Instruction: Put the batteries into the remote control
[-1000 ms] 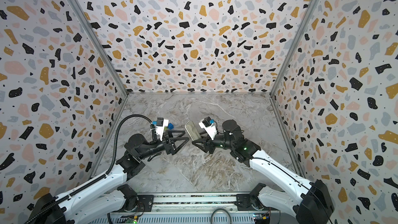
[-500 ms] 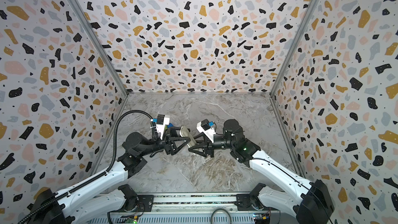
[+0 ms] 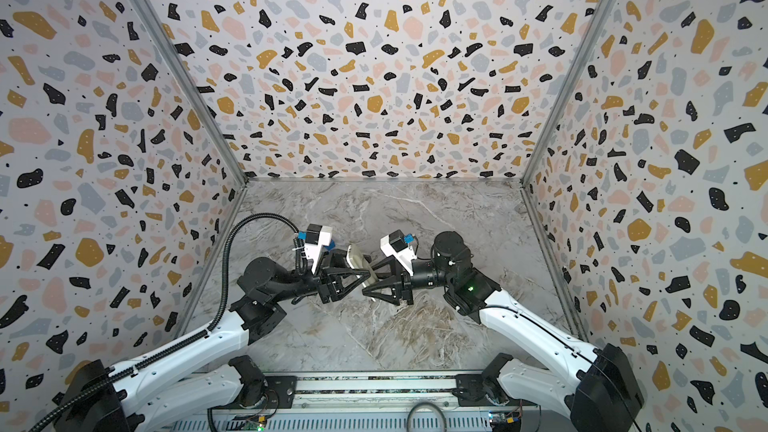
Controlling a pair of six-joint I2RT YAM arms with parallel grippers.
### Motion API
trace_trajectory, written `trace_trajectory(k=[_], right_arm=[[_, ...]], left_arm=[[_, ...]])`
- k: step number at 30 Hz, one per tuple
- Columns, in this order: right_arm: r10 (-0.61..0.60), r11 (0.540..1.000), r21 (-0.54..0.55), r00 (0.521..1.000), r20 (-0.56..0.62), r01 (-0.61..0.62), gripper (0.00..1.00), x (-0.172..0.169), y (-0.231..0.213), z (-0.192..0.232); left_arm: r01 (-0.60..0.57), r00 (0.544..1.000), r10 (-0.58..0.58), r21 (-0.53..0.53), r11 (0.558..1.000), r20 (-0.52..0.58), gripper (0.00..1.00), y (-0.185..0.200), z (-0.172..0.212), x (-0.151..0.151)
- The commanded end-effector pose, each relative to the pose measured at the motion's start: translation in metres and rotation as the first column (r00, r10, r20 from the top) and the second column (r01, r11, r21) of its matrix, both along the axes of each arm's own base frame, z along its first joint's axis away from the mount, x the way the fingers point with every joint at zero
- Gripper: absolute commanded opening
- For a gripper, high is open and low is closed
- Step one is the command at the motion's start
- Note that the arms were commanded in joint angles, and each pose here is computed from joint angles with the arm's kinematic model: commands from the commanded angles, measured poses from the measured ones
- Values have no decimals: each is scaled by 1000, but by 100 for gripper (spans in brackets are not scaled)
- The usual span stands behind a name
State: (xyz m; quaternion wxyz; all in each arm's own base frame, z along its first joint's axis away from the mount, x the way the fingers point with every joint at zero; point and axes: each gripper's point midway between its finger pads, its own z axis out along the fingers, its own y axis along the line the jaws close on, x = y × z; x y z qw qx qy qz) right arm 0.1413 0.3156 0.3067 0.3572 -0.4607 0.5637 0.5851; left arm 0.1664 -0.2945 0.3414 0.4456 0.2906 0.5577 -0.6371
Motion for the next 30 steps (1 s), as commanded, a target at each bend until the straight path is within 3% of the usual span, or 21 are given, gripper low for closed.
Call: trace_trajectory(k=[1, 7, 13, 18, 19, 23, 28, 30], right_arm=[[22, 998, 53, 998, 66, -26, 12, -4, -2, 16], [14, 999, 50, 998, 61, -17, 19, -3, -2, 15], [-85, 996, 8, 995, 55, 85, 67, 12, -3, 8], [-245, 967, -50, 967, 64, 249, 95, 32, -14, -4], [-287, 954, -69, 956, 61, 291, 99, 39, -19, -9], [-442, 881, -148, 894, 77, 449, 99, 63, -42, -28], [-585, 756, -261, 798, 144, 601, 99, 85, -68, -58], [-628, 694, -315, 758, 175, 647, 99, 94, -77, -71]], left_arm=[[41, 997, -37, -64, 997, 68, 47, 1, 29, -12], [26, 998, -22, -57, 998, 61, 29, 0, 29, -9], [-52, 999, 52, 1, 999, 17, 12, -2, 17, 8], [-226, 972, 233, 135, 965, -40, 8, 0, -7, 42], [-265, 959, 278, 172, 949, -55, 8, 2, -13, 51], [-361, 894, 430, 366, 858, -126, 8, 12, -47, 87], [-391, 775, 609, 630, 671, -168, 7, 35, -99, 131], [-404, 734, 661, 682, 610, -156, 7, 40, -110, 144]])
